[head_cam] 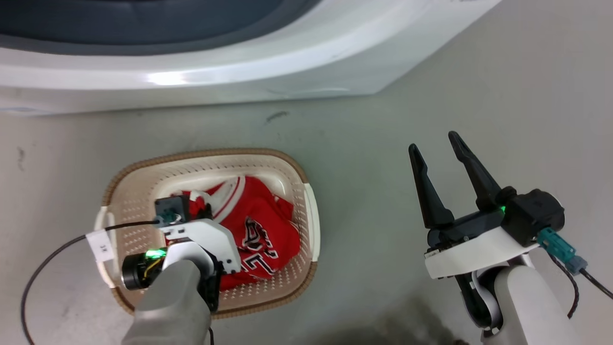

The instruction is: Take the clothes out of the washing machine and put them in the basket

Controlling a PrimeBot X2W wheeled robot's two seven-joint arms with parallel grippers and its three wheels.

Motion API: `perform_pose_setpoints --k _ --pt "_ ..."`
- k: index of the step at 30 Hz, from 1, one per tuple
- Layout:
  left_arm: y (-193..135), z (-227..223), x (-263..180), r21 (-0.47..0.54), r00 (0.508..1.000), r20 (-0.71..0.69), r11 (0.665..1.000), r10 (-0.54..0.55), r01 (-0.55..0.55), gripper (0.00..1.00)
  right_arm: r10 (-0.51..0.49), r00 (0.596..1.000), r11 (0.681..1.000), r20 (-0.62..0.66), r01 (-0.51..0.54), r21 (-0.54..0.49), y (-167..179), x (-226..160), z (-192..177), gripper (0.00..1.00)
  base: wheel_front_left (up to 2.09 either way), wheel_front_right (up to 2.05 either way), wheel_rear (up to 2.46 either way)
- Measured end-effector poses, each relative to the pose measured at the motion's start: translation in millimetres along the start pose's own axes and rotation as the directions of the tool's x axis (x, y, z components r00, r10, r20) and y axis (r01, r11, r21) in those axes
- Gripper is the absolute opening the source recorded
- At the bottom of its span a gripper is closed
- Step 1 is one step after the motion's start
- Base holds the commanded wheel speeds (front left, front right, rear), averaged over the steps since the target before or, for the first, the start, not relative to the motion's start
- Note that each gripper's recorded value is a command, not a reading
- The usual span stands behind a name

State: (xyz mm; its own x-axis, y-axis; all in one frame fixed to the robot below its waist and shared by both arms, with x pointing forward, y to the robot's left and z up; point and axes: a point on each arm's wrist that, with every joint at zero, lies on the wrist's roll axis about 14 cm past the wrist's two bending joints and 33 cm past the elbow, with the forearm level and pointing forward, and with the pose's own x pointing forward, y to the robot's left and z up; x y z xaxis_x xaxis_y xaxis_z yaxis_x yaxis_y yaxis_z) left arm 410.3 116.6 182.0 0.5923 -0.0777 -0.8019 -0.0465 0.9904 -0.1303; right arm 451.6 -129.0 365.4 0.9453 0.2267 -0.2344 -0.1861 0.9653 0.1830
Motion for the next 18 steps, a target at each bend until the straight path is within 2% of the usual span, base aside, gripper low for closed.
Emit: perform_pose_setpoints --k 6,8,9,13,18 --pt "3.4 -35.3 21.7 -0.038 0.993 -0.111 0.999 0.031 -0.035 0.0 -0.04 0.997 0.999 -0.061 0.04 0.008 -16.8 2.0 -27.1 1.0 0.0 0.0 0.0" --pt "-0.6 -44.2 27.0 -0.041 0.99 -0.138 0.999 0.026 -0.031 0.48 -0.068 0.994 0.998 -0.086 0.069 0.009 -25.5 -3.4 -35.0 1.0 0.0 0.0 0.0" --pt "-1.1 -42.8 26.4 -0.043 0.991 -0.135 0.999 0.025 -0.032 0.98 -0.07 0.994 0.997 -0.086 0.071 0.008 -25.9 -4.1 -34.5 1.0 0.0 0.0 0.0" --pt "4.7 -37.5 13.1 -0.032 0.993 -0.117 0.999 0.035 -0.039 1.0 -0.074 0.995 0.997 -0.061 0.075 0.002 -25.1 -8.5 -22.0 1.0 0.0 0.0 0.0" --pt "9.5 -17.2 -15.4 -0.036 0.999 -0.042 0.999 0.032 -0.033 1.0 -0.095 0.995 0.995 0.021 0.095 -0.026 -26.3 -23.4 13.3 1.0 0.0 0.0 0.0"
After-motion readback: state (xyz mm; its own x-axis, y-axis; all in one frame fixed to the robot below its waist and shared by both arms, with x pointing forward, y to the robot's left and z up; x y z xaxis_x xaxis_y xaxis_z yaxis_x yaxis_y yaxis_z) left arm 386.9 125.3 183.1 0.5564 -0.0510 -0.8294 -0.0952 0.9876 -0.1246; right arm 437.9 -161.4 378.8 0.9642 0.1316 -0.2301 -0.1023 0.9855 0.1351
